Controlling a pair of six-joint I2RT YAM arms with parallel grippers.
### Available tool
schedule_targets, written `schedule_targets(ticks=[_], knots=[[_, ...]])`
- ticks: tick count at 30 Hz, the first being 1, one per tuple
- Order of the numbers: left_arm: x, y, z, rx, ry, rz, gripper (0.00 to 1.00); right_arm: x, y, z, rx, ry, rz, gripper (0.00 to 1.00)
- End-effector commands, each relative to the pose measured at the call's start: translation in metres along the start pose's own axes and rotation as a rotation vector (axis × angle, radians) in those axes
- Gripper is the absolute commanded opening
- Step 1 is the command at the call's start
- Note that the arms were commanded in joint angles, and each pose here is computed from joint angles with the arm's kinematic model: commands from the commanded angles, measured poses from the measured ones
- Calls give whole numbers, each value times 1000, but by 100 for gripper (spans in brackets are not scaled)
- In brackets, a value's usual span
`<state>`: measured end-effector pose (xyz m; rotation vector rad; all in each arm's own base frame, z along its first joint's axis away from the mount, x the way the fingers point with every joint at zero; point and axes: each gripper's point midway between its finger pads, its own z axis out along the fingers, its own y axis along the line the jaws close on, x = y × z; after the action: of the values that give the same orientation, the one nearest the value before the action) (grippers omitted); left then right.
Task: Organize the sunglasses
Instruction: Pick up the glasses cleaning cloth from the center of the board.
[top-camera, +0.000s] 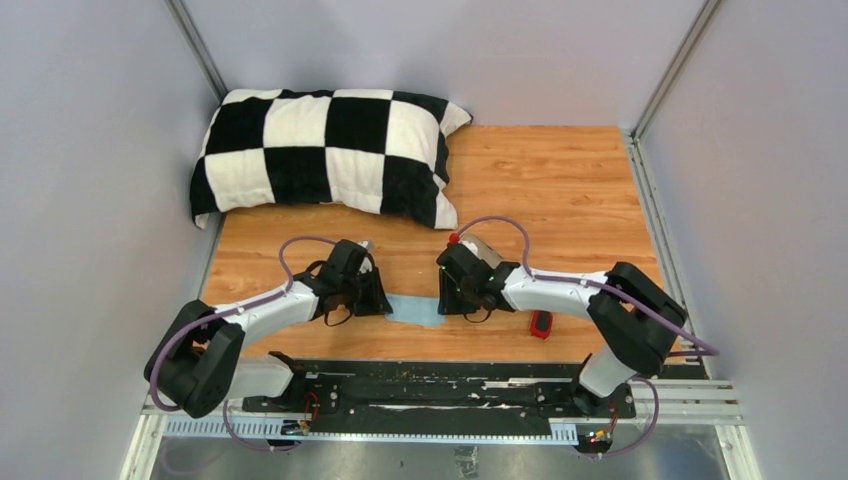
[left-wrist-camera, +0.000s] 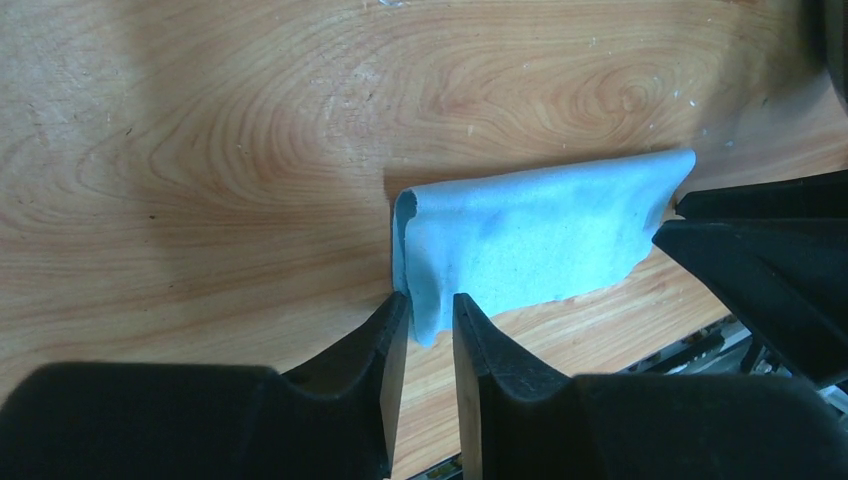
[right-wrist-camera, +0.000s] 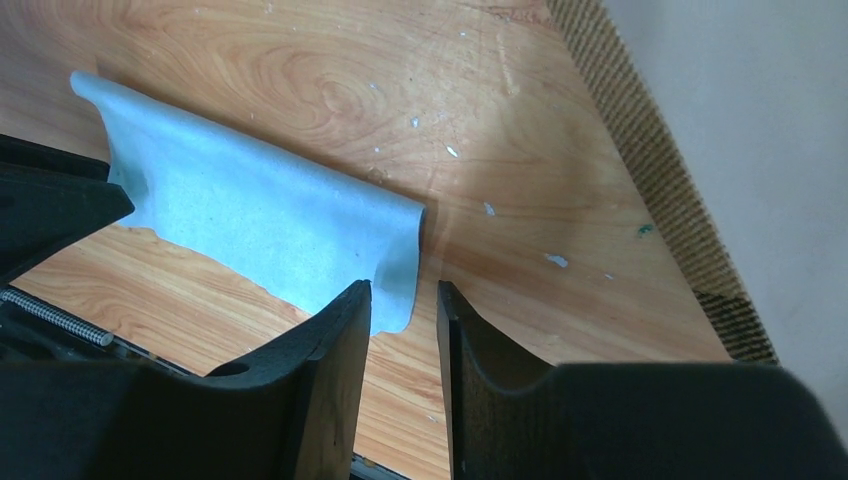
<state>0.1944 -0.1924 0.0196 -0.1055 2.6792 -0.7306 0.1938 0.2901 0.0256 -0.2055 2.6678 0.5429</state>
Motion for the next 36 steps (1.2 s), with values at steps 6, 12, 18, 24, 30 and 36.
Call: schedule_targets(ticks=[6, 12, 18, 24, 30, 36], knots=[[13, 14, 2, -47, 43, -11, 20, 20, -1, 11, 14, 91, -23, 32], [13, 13, 2, -45, 42, -13, 12, 20, 0, 14, 9, 101, -29, 29], [11, 11, 1, -40, 37, -11, 6, 20, 0, 16, 15, 103, -28, 25], [12, 2, 0, 4, 44, -13, 4, 18, 1, 14, 17, 99, -33, 15], [9, 3, -2, -1, 27, -21, 0, 16, 1, 11, 17, 87, -37, 15], [8, 8, -5, -31, 12, -19, 0, 12, -11, 3, 64, 40, -28, 32]])
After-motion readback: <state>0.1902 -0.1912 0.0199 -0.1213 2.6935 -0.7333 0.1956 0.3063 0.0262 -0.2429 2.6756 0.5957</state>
